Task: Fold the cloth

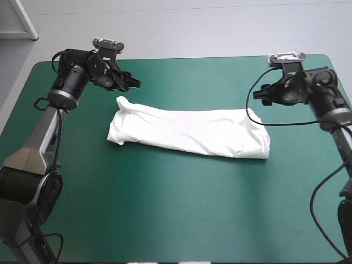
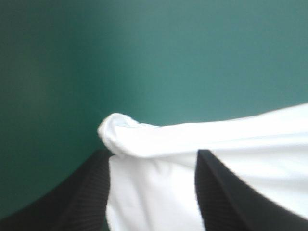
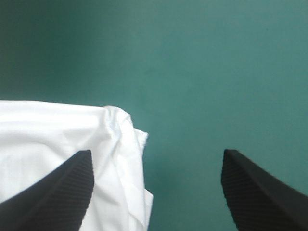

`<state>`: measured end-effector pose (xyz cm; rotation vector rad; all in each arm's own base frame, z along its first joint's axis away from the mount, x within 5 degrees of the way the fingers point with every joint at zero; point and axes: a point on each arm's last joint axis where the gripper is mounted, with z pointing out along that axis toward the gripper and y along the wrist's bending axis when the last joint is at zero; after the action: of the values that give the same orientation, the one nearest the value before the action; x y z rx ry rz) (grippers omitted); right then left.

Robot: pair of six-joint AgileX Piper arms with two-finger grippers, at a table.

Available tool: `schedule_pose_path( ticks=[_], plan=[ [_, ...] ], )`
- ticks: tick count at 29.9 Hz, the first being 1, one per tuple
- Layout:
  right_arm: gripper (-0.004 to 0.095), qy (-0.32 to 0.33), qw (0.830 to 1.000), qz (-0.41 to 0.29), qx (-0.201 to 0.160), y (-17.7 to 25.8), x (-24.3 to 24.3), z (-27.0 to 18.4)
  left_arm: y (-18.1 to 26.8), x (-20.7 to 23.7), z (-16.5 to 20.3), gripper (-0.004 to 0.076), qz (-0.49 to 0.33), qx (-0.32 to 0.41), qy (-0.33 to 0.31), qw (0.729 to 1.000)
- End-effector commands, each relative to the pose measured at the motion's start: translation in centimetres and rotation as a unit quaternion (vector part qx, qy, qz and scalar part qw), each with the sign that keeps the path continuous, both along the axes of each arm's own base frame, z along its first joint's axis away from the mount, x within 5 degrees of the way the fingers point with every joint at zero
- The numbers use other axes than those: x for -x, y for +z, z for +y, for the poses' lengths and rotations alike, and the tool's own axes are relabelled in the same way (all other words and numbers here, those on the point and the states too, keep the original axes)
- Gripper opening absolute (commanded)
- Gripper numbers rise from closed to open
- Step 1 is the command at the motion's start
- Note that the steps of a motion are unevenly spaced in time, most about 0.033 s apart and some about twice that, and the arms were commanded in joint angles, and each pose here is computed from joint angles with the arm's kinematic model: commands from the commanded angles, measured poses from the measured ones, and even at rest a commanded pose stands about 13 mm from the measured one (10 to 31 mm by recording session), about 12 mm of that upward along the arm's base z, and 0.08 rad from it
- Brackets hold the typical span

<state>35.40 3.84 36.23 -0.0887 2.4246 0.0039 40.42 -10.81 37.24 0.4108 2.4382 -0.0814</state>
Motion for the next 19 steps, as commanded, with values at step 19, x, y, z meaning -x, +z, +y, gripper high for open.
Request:
schedule_pose_path(
  ticks=[19],
  plan=[
    [0.0671, -0.008, 0.982, 0.073, -0.176, -4.4, 3.5, -6.6, -6.6, 0.9, -13.6, 0.0021, 0.060, 0.048, -0.173, 0.982]
  ],
)
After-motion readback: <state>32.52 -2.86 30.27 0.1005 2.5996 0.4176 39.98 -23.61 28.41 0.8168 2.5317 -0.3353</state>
